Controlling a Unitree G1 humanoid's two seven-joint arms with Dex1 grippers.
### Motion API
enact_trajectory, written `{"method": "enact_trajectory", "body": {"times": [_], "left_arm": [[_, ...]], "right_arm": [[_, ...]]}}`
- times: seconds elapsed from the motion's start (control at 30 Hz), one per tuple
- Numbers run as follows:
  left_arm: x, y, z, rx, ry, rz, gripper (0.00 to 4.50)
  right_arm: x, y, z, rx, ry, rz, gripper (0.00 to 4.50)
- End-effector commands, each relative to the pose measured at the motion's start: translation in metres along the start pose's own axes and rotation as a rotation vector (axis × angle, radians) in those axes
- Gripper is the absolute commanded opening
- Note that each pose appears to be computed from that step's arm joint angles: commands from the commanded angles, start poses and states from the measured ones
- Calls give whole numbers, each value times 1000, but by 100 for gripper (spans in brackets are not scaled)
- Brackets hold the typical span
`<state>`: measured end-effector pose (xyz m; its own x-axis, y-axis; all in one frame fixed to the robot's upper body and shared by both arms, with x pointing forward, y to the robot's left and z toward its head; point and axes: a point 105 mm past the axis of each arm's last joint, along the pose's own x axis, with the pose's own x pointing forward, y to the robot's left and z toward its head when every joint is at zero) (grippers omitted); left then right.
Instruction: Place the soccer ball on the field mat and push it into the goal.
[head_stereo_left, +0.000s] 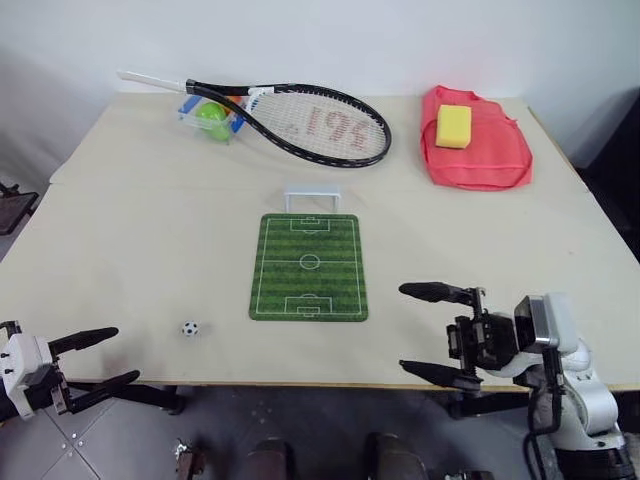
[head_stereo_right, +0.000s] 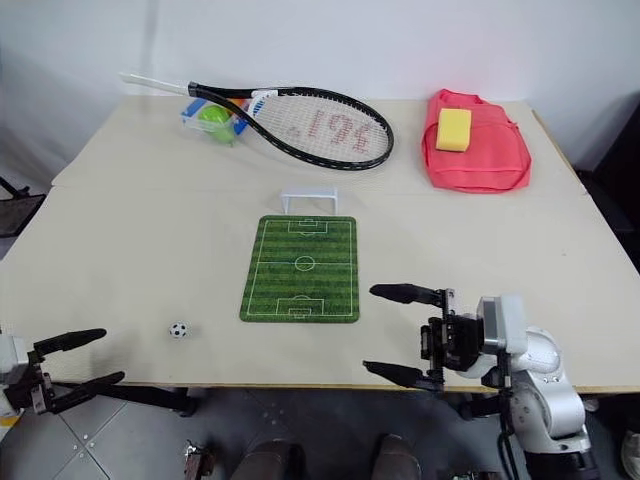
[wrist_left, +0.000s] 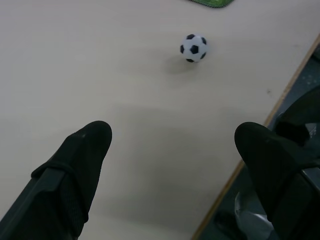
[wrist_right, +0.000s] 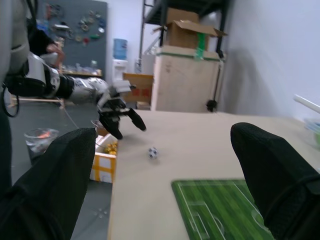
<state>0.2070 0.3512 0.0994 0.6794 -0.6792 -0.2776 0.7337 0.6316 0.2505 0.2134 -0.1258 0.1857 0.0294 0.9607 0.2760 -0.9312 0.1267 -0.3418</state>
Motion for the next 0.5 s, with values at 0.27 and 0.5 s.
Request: {"method": "enact_trajectory", "body": {"times": [0.27,0.5], "left_arm": [[59,-10,30,-59,-105,-77,447],[85,-10,23,-90,-109,-69,407]], "right_arm": [[-11,-2,-7,-9,54,-6,450],[-15,2,-10,-19,66,-27,450]]}}
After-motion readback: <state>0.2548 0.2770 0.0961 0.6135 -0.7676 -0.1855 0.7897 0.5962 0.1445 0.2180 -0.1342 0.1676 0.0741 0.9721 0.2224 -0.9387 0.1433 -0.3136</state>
